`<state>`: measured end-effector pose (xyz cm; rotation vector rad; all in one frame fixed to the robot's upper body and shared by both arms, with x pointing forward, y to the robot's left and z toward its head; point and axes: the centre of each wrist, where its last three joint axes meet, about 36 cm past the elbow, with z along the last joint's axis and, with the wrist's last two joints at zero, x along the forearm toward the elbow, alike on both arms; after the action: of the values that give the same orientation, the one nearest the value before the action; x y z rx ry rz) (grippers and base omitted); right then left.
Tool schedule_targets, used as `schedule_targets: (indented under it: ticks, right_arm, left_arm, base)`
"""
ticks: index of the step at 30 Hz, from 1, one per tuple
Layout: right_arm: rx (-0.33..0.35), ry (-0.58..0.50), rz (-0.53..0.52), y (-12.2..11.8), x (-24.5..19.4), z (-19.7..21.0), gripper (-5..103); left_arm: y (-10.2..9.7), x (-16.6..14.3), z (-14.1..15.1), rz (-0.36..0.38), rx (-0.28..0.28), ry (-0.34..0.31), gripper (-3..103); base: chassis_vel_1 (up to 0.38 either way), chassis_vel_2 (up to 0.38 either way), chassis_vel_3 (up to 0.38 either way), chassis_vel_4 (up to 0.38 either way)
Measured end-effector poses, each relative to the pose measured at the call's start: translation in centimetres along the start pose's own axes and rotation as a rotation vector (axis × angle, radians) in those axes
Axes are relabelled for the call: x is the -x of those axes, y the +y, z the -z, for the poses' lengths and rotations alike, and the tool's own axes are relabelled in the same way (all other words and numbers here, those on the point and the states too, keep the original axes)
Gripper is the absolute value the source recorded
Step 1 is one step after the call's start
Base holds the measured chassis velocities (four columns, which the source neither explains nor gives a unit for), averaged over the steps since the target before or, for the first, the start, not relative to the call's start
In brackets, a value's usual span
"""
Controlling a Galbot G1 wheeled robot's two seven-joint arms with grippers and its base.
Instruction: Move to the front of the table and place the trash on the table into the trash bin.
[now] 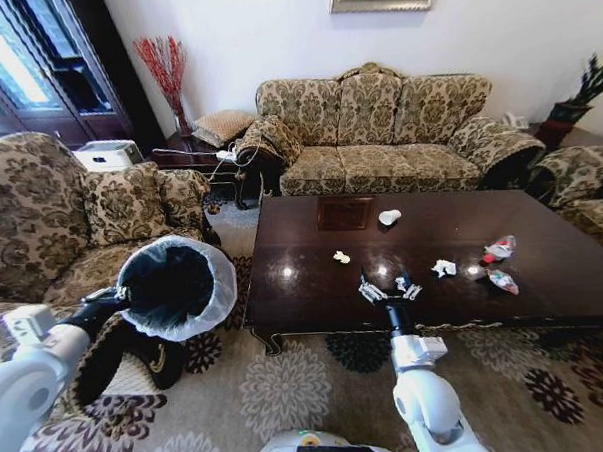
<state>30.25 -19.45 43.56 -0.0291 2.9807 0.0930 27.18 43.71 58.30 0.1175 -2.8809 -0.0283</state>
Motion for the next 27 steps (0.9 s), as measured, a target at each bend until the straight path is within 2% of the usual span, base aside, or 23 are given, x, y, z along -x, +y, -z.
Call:
schedule_targets:
  ticks: [10, 14, 27]
  right_arm:
    - [0.016, 0.065, 0.000, 0.0, 0.0, -1.3, 100]
    - [0.054, 0.035, 0.048, 0.1, 0.7, -1.3, 100]
    - [0.066, -0.028, 0.066, -0.6, 1.2, -1.4, 100]
  left_arm:
    - [0.0, 0.0, 0.0, -0.001, 0.000, 0.000, 0]
    - [0.0, 0.0, 0.0, -0.001, 0.000, 0.000, 0]
    - [0.0, 0.0, 0.0, -0.001, 0.000, 0.000, 0]
  base:
    - [0.000, 0.000, 0.000, 0.000]
    - [0.000, 0.000, 0.000, 0.000]
    - [0.000, 0.000, 0.000, 0.000]
